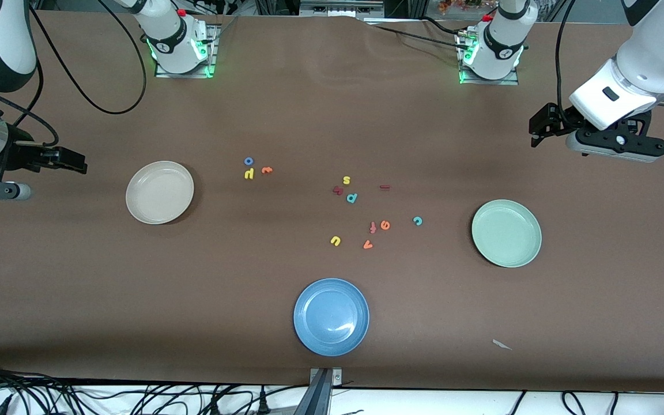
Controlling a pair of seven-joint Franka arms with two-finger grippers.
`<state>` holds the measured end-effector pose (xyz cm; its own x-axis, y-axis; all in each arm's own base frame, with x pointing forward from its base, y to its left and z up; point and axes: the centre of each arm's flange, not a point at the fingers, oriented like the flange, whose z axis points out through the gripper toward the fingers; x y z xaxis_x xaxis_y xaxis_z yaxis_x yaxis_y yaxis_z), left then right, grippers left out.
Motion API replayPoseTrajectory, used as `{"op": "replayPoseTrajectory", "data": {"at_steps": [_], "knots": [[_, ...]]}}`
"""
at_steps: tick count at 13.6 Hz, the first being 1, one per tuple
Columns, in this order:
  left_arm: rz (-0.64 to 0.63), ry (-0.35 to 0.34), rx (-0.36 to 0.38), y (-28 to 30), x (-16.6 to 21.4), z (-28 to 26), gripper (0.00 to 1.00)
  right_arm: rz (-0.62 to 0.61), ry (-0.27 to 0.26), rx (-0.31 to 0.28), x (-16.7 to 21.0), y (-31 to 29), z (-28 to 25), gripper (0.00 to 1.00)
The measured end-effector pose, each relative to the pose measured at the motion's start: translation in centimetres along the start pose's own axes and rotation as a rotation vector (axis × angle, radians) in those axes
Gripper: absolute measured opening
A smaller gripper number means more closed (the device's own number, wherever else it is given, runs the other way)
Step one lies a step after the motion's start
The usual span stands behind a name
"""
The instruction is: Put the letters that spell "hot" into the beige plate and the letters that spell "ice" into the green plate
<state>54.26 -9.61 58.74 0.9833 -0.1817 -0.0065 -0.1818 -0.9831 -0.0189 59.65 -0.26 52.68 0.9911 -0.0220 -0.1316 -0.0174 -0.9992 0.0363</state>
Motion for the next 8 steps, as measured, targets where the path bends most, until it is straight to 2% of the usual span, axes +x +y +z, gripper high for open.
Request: {"op": "replayPoseTrajectory", "data": {"at_steps": [8], "knots": [[0.0, -0.009, 0.0, 0.0, -0.09, 0.08, 1.0, -0.001, -0.002, -0.001, -0.02, -0.33, 0.01, 1.0]]}}
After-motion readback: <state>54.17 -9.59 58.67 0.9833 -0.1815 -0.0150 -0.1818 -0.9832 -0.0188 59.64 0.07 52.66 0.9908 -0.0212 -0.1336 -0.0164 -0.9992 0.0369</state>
